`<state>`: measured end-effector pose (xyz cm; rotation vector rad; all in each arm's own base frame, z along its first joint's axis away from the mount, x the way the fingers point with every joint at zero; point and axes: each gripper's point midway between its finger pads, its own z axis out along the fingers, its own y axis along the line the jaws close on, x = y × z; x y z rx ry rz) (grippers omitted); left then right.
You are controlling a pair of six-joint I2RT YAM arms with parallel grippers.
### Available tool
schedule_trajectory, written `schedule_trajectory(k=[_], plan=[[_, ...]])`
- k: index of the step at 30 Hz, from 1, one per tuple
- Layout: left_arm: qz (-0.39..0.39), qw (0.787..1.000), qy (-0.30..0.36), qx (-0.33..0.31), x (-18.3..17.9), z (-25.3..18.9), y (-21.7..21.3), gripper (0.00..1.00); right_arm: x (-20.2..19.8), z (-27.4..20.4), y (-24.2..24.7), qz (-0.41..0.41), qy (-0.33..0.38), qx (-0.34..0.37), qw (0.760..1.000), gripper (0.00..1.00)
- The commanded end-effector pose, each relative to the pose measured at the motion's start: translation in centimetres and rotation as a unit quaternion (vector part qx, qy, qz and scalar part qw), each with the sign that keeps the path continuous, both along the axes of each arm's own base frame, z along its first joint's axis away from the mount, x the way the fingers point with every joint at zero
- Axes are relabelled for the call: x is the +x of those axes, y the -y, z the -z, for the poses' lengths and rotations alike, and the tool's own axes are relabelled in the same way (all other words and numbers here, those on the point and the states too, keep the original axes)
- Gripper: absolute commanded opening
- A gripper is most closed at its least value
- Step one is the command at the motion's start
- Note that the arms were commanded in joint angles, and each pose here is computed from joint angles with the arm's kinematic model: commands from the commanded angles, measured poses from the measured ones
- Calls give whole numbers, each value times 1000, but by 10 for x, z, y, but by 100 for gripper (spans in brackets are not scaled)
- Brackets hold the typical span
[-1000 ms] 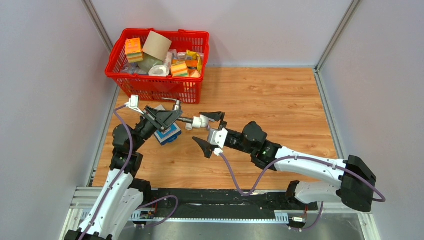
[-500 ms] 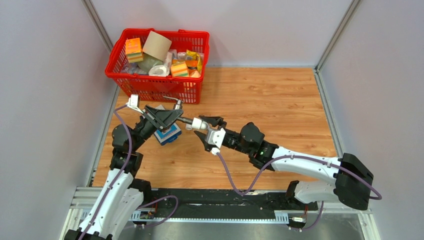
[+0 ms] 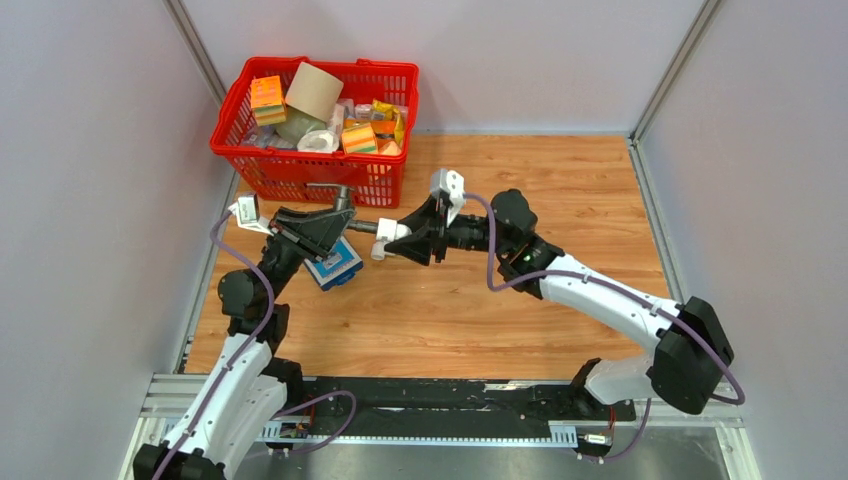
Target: Install the water faucets
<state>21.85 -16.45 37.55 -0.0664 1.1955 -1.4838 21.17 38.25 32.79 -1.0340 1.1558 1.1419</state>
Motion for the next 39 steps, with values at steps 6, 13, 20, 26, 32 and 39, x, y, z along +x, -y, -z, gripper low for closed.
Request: schedule_trajectory(k=[6,13,20,26,32,39], plan=[[-95,935,332,81,-48,-31,-7,0,43,30,5,18,-524,6,852,0],[-127,948,288,49,-34,-17,-19,0,53,53,5,38,-543,-9,839,37],[-148,987,52,46,22,9,-29,0,65,25,24,68,-369,-8,927,100],[-158,980,-98,69,43,32,-33,0,72,16,50,127,-197,-34,972,100],[-118,973,-178,84,49,47,-21,0,53,5,50,75,-120,-45,989,100],[-90,975,-192,60,51,46,-13,0,52,5,46,57,-85,-24,994,100]])
